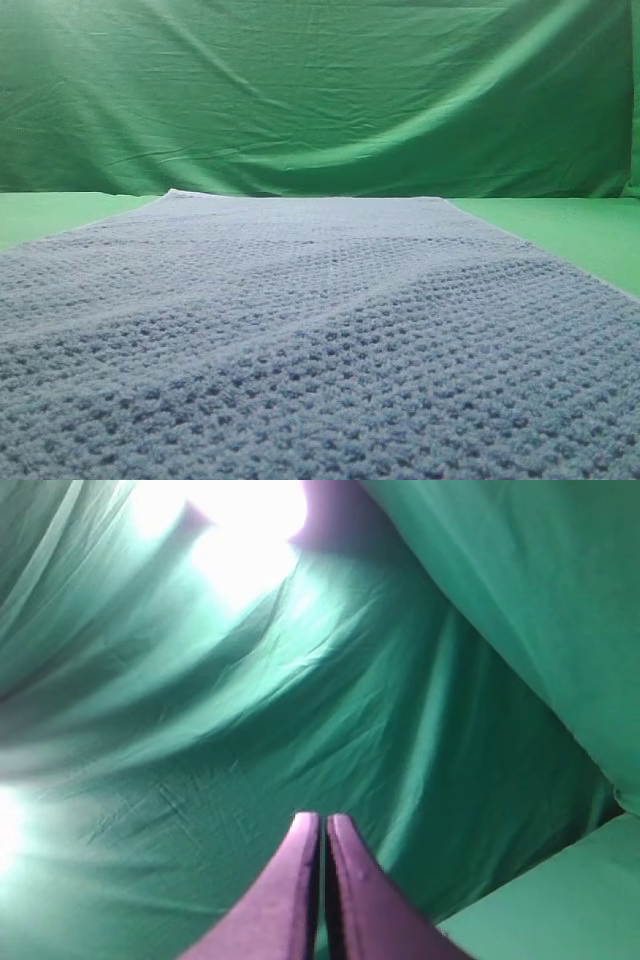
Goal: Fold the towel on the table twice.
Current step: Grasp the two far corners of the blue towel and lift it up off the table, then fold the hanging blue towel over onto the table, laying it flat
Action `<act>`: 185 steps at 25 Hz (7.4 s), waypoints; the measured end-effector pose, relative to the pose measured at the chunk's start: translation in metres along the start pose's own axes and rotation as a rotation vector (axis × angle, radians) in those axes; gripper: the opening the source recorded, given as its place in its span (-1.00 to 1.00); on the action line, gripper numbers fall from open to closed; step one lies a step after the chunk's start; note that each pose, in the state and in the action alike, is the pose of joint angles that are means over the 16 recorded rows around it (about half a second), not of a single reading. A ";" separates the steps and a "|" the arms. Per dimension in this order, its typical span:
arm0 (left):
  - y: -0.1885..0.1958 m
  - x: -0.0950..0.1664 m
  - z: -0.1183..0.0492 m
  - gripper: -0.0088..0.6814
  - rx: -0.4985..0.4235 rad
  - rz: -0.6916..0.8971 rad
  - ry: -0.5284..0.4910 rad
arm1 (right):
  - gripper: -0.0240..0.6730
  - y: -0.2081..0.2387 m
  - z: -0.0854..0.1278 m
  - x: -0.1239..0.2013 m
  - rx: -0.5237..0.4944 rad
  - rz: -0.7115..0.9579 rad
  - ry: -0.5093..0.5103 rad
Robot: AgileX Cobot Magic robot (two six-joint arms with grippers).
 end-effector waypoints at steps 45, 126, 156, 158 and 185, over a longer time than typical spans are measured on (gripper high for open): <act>-0.210 0.235 0.020 -0.33 0.218 1.387 -0.170 | -0.48 -0.194 -0.061 0.269 0.348 1.415 0.510; -0.269 0.261 0.007 -0.97 0.093 1.450 -0.181 | -0.93 -0.259 -0.037 0.296 0.317 1.439 0.655; -0.373 0.042 -0.020 -0.97 0.067 0.837 -0.197 | -0.93 -0.379 0.058 0.098 0.211 0.841 0.654; -0.364 0.052 -0.019 -0.97 0.066 0.881 -0.188 | -0.93 -0.371 0.052 0.105 0.228 0.890 0.648; -0.158 0.118 -0.036 -0.97 0.125 1.121 0.042 | -0.93 -0.150 0.003 0.161 0.264 1.207 0.459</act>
Point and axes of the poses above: a point on each arm's last joint axis where the gripper is mounted, y pointing back along that axis away from the gripper, z along the wrist's bending axis when the last joint is at zero, x = y × z, the point moved 9 cm from there along -y, pointing out along that axis toward the gripper, and after that the axes turned 11 degrees about -y, right-handed, at the moved point
